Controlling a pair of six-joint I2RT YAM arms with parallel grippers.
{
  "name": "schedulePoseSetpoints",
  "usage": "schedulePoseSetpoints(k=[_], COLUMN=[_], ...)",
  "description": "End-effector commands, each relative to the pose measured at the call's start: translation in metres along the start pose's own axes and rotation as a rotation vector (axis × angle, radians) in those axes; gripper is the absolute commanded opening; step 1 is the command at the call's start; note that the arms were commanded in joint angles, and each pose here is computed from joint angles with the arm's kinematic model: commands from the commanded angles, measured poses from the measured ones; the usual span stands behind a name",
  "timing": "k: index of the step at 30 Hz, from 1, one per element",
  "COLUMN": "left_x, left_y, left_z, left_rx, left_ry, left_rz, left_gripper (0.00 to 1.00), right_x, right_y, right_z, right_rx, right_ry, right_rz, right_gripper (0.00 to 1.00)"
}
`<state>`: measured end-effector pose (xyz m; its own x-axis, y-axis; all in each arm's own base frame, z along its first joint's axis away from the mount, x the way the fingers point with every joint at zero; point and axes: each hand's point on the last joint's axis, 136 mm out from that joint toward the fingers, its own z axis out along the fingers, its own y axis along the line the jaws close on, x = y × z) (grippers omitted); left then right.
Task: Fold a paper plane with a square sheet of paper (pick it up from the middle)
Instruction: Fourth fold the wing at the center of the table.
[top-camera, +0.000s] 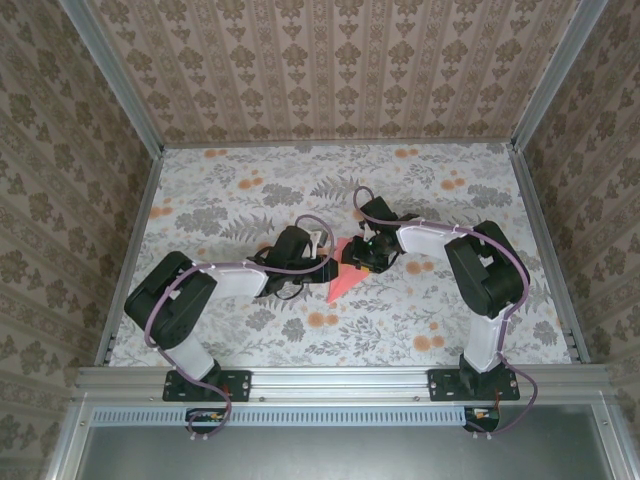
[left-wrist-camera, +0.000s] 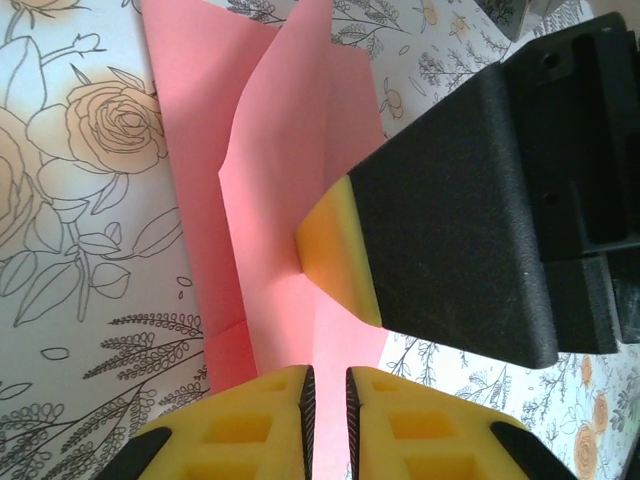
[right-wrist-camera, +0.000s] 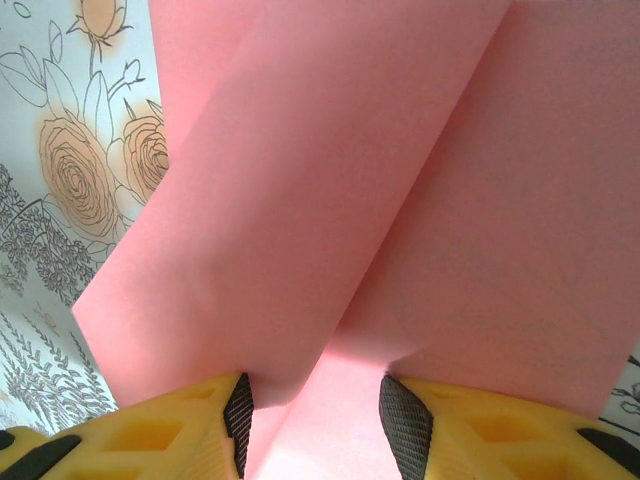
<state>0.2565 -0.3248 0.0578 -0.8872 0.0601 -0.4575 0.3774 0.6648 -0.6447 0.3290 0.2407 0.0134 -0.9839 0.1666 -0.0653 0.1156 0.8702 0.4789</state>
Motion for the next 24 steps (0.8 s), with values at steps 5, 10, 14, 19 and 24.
schedulePoseSetpoints(k=[5, 10, 14, 19, 24], left_x=[-0.009, -0.002, 0.0, 0.002, 0.002], left_y=[-0.015, -0.005, 0.001, 0.005, 0.007], left_z=[0.003, 0.01, 0.013, 0.014, 0.015], left_rx=[0.069, 0.04, 0.021, 0.006, 0.0], left_ry=[-0.004, 0.019, 0.026, 0.028, 0.028], left_rz=[-0.007, -0.018, -0.02, -0.017, -0.015], left_gripper=[0.19, 0.15, 0.11, 0.08, 0.08], right_x=[0.041, 0.041, 0.04, 0.039, 0.039], right_y=[-0.088, -0.085, -0.081, -0.075, -0.077], right_z=[0.032, 0.031, 0.027, 0.025, 0.022], right_rx=[0.311, 0.294, 0.278, 0.246, 0.255], right_ry=[0.116, 0.113, 0.104, 0.092, 0.08], right_rz=[0.082, 0.079, 0.073, 0.071, 0.081], right_gripper=[0.47, 0.48, 0.49, 0.52, 0.56])
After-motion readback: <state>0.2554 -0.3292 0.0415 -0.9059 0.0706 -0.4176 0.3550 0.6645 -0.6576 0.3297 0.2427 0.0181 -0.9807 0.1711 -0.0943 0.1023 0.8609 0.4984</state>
